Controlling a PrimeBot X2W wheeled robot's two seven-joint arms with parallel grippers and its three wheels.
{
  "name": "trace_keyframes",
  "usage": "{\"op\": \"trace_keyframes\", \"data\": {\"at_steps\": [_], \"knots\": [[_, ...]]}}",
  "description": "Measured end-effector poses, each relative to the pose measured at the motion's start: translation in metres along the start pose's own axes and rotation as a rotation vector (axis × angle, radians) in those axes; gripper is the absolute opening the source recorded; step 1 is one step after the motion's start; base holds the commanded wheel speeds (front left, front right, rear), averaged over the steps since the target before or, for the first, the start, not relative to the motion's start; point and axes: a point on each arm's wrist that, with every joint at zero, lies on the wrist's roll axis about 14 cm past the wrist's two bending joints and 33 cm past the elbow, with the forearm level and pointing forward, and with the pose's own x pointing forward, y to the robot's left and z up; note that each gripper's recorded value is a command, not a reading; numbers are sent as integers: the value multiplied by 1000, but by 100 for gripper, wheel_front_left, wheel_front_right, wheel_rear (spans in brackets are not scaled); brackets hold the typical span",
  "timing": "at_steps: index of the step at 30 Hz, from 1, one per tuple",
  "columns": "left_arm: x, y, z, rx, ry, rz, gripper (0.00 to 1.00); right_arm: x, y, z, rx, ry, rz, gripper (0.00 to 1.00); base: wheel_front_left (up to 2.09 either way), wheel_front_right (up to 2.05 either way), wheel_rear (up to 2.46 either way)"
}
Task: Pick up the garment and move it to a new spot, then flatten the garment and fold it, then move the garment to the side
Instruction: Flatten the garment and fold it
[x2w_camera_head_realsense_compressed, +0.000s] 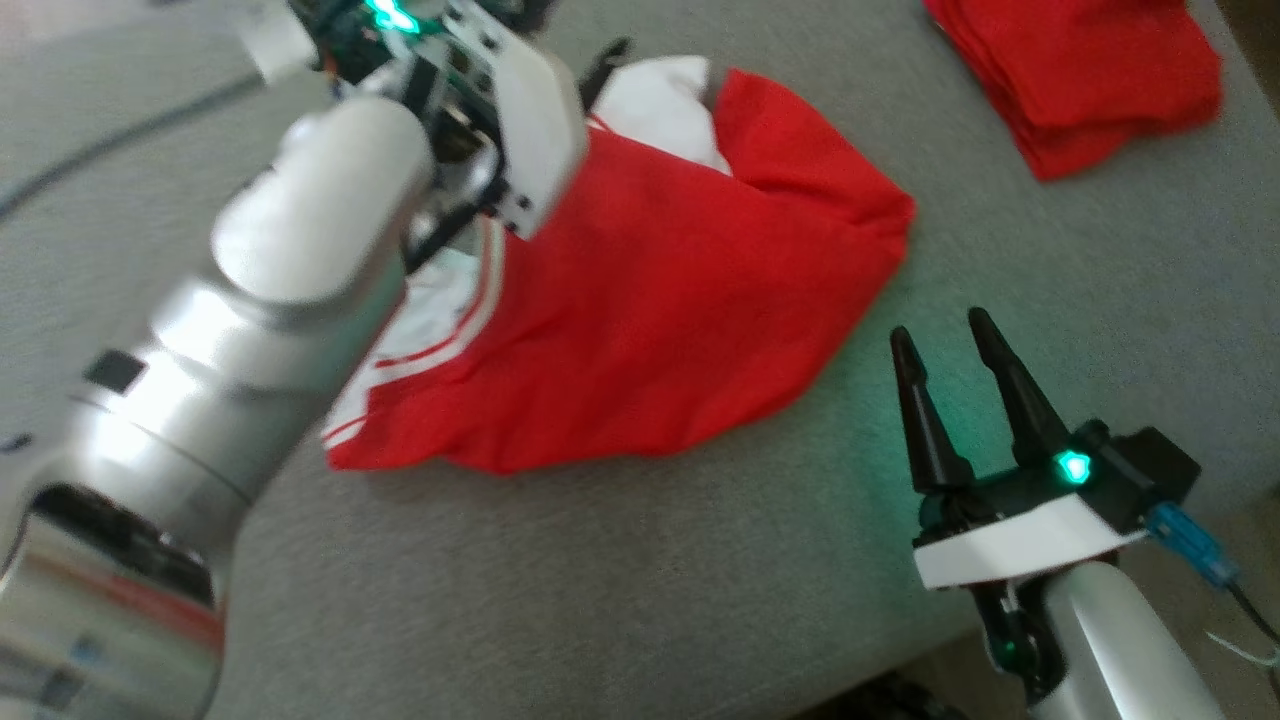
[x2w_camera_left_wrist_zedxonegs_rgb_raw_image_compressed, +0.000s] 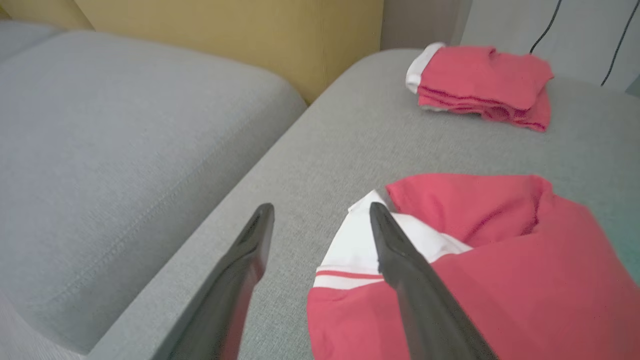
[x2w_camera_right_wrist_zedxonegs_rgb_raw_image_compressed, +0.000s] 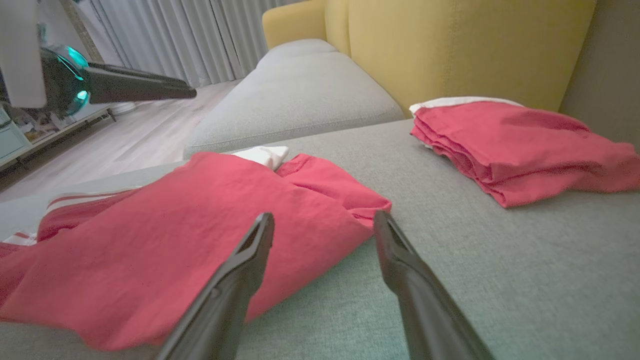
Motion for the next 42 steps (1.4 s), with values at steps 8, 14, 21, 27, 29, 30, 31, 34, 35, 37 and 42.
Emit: {"op": "trace_keyframes", "data": {"at_steps": [8,14,21,27,29,30,31,34,35,37,42], "knots": [[44,-13,-73,-131,235,-116,100,-9,-18,-17,24,58,-90,100,0,0,0],[53,-25,-89,-99,262,-198,0,-14,-29,-24,26,84,-138,100,0,0,0],[42,-27,-27,23,9,-198,0,-12,-23,-12,35,43,-122,100,0,0,0],[-2,-27,113,190,-395,-146,0,-26,-19,7,30,-24,-110,100,0,0,0],[-27,-28,161,251,-529,-119,0,-36,-20,11,31,-41,-115,100,0,0,0],[-41,-30,183,279,-590,-109,0,-41,-21,12,29,-45,-119,100,0,0,0],[-55,-33,202,305,-642,-99,0,-48,-22,12,30,-49,-125,100,0,0,0],[-82,-38,231,338,-716,-82,0,-59,-23,11,29,-53,-128,100,0,0,0],[-94,-41,242,354,-741,-75,0,-64,-22,10,29,-54,-125,100,0,0,0],[-116,-44,253,381,-774,-59,0,-69,-19,8,33,-57,-114,100,0,0,0],[-157,-4,220,362,-716,58,0,-64,-3,12,25,-78,-47,100,0,0,0]]}}
